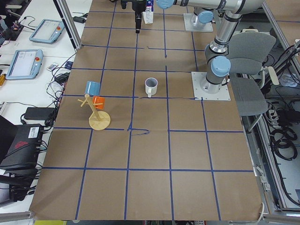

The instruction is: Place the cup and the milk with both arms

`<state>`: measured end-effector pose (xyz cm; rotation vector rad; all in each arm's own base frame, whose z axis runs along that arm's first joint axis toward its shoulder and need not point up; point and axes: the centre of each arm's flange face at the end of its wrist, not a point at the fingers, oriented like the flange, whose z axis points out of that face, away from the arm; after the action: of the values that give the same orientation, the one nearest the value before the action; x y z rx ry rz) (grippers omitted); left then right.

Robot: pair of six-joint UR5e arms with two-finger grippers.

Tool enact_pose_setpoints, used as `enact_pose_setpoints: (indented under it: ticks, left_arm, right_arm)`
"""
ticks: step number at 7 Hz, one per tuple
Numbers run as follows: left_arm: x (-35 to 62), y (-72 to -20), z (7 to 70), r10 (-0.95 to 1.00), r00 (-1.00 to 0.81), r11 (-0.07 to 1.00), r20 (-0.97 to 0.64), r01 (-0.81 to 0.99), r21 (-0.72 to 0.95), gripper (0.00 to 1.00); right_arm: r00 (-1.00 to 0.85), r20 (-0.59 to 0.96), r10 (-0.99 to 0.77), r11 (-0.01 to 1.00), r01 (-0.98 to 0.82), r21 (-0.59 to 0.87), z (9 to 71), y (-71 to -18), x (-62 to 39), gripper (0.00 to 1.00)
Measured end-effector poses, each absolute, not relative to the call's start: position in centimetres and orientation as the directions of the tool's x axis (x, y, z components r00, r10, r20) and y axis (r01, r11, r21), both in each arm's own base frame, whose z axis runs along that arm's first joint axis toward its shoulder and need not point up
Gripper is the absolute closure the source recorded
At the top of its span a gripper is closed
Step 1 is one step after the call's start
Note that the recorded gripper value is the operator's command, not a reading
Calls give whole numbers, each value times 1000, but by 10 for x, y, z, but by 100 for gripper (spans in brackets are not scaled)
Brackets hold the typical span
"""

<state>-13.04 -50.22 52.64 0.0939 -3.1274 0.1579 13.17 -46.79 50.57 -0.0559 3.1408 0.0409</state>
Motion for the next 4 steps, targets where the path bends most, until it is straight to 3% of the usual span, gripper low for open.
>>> enact_pose_setpoints:
  ticks: [4]
  left_arm:
    - [-130,-501,529,-57,-998,993,8,-58,-104,0]
  right_arm:
    - [-999,2,-37,999,-37,27,505,-468,132,0]
